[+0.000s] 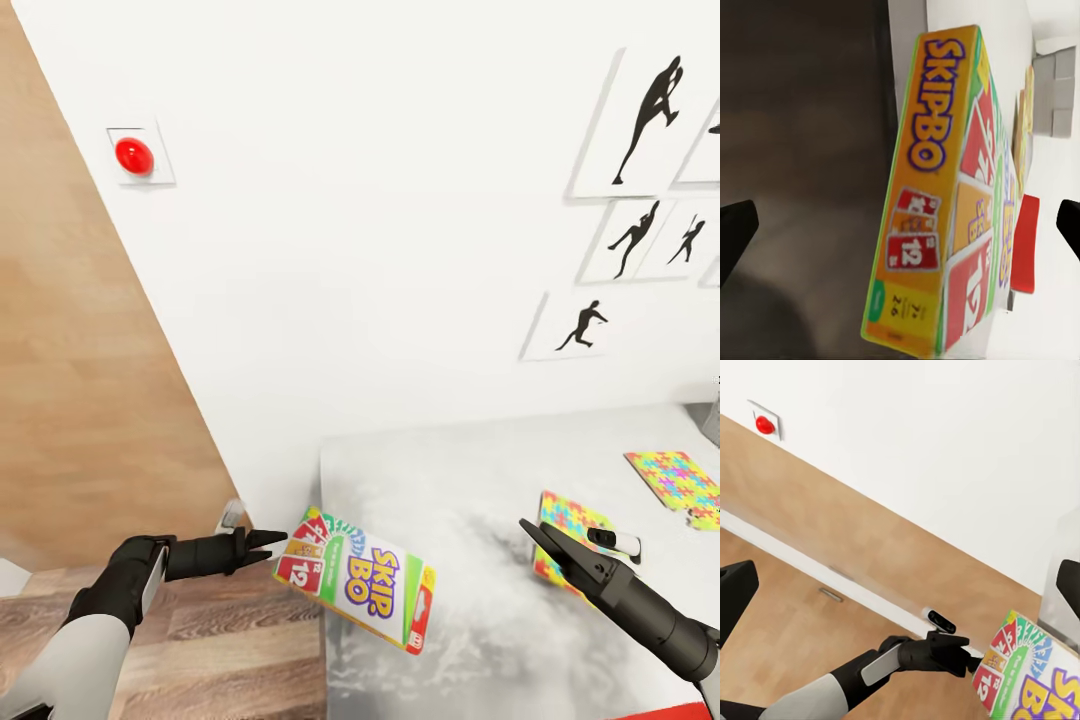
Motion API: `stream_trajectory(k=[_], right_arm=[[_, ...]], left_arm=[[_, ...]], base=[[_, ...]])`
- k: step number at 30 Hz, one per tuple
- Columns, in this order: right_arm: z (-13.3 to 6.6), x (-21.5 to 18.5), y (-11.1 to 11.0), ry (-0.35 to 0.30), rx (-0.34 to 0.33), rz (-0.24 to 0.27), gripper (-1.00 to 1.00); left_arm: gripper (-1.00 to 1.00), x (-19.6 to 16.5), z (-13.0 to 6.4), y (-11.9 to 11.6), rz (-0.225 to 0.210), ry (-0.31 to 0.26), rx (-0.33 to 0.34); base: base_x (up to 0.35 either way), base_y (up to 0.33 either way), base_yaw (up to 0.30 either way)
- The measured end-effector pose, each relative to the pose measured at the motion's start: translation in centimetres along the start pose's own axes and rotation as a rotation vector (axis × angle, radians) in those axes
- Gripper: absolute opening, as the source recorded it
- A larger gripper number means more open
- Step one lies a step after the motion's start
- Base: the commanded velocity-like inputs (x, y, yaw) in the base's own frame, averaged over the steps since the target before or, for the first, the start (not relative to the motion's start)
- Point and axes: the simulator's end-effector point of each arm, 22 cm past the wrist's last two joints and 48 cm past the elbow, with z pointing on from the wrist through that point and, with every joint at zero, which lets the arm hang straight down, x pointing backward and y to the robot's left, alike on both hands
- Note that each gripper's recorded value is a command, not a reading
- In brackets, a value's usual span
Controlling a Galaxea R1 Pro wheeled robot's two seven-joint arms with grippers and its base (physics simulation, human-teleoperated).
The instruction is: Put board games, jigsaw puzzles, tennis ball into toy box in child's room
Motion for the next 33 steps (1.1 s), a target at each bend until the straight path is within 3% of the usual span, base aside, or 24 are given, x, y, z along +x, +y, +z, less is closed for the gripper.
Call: stream_trajectory(k=[33], right_arm=[[-0.02,0.01,0.00,0.001,0.001,-0.001,1.00]], left_arm=[[1.00,0.26,0.37,-0.22,-0.002,0.004,0.007]], base=[[-0.035,0.000,0.000]])
